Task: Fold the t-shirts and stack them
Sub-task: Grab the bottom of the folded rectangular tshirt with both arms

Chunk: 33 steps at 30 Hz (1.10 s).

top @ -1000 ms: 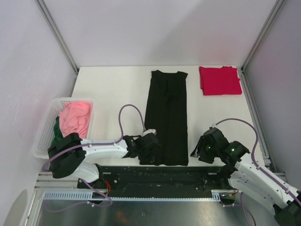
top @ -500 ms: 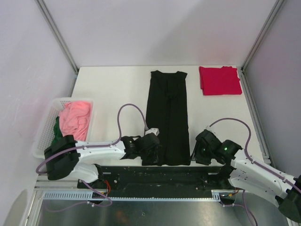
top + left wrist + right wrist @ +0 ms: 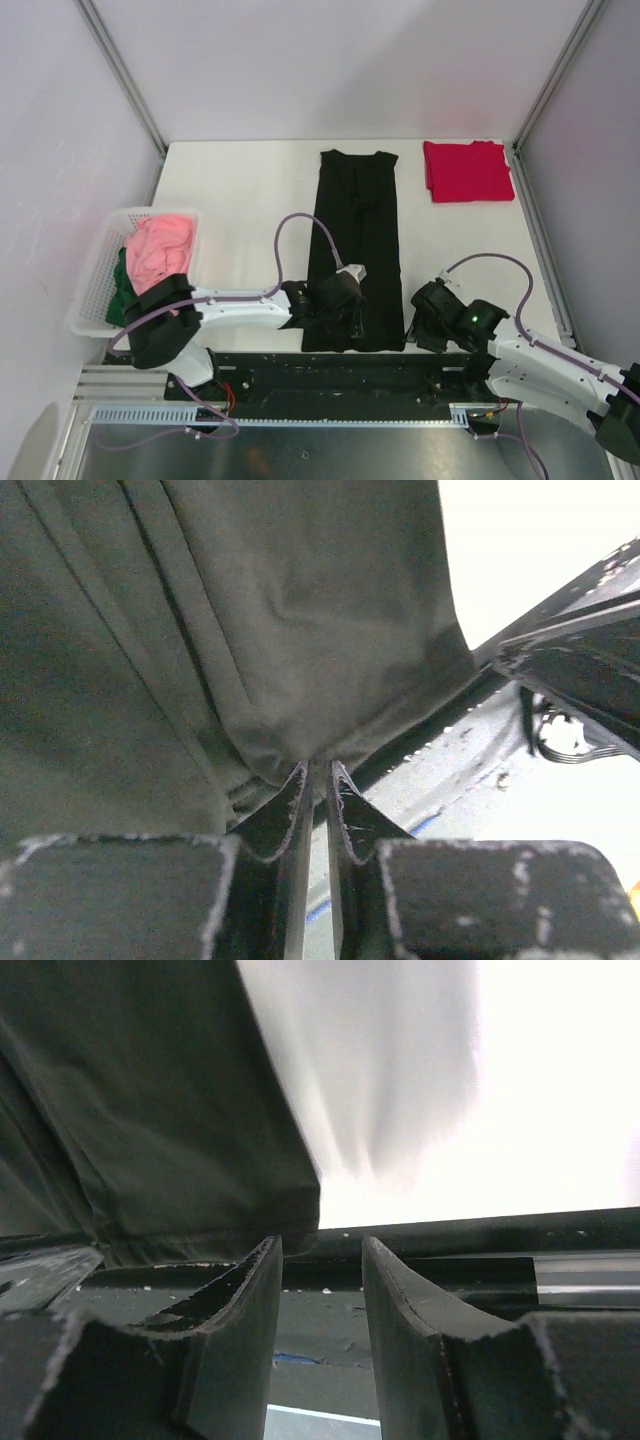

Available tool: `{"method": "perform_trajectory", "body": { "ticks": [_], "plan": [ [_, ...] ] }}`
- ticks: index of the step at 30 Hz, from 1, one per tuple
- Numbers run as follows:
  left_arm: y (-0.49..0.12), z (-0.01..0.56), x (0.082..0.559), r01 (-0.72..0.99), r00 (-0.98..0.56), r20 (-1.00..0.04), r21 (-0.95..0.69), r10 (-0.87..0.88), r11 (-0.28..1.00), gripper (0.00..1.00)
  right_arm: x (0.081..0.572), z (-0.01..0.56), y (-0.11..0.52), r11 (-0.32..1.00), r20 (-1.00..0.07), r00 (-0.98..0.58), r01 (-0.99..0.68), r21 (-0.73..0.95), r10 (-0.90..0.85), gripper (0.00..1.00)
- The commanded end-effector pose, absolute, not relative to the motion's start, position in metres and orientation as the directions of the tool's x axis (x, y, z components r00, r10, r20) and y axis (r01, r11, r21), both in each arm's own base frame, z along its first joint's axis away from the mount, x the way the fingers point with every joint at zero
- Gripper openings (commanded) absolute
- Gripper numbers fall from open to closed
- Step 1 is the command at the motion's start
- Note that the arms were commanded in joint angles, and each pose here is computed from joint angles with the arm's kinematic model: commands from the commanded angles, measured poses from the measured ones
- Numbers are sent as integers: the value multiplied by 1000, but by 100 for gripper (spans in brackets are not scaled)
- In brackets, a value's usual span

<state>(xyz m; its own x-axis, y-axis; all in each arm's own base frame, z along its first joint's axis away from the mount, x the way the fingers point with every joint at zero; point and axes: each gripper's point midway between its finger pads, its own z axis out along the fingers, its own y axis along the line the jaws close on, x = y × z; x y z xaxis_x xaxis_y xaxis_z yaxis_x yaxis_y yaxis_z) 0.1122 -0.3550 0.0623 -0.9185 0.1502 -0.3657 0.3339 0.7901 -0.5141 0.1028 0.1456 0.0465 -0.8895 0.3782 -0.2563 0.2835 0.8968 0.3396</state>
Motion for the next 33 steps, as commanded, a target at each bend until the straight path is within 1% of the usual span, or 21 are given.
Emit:
{"method": "perform_trajectory", "body": {
  "ticks": [1,5,10,18,28,31,33],
  "plan": [
    [-365,41,98,369,-919,-334,-532,212,762,13,109,44,143,876,-281,-856,327,355,433,42],
    [-351,22,88,342,-932,-292,-508,216,790,11,107,39,145,875,-267,-863,324,359,429,42],
    [-345,16,85,335,-936,-277,-502,220,797,11,107,31,155,871,-237,-876,316,376,420,42],
    [-349,19,85,337,-936,-276,-510,220,792,10,102,21,156,869,-215,-881,325,373,422,41],
    [-352,23,85,345,-933,-281,-519,225,782,10,95,7,162,843,-163,-884,342,415,438,39],
    [-352,22,84,343,-934,-278,-519,225,783,10,92,5,160,842,-159,-883,347,413,441,37],
    [-352,24,84,344,-933,-280,-522,224,781,10,91,5,159,842,-158,-882,349,410,443,33]
  ]
}}
